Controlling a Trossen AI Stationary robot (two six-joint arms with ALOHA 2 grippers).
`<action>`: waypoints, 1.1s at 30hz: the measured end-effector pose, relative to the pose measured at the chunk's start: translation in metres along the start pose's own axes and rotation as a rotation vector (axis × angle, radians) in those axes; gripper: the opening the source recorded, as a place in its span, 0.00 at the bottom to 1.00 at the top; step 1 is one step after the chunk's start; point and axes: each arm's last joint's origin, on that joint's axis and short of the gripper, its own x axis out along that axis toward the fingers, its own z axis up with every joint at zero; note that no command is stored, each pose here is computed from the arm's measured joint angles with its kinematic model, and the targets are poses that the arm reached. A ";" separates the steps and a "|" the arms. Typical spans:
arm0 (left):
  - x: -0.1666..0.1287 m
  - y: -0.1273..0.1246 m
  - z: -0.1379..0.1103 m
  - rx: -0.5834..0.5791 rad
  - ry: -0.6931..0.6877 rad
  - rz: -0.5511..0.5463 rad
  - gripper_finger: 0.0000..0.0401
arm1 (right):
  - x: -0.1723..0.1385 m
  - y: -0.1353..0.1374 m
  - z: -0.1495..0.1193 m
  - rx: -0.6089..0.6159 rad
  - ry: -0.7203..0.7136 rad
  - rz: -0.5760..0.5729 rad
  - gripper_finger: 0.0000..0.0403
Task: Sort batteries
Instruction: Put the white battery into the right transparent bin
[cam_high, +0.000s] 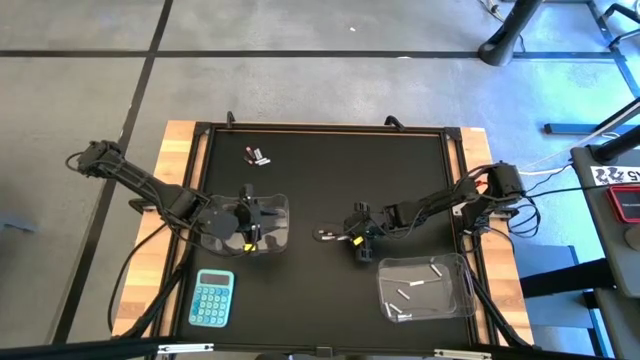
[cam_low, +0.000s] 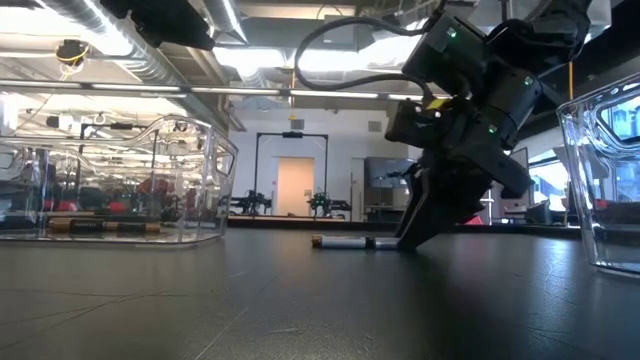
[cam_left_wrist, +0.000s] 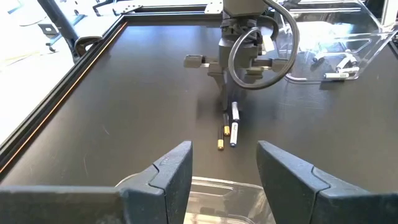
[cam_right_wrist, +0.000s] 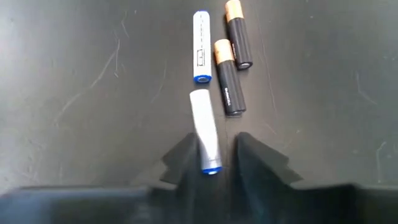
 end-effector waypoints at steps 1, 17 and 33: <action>0.000 0.000 0.000 0.000 0.000 0.000 0.42 | 0.000 0.000 0.000 -0.005 0.004 -0.004 0.24; 0.000 0.000 -0.001 0.004 0.005 0.001 0.42 | -0.073 0.002 0.036 -0.075 0.020 -0.034 0.04; 0.007 0.001 0.003 0.126 -0.043 0.146 0.42 | -0.183 0.120 -0.008 0.394 0.358 0.227 0.04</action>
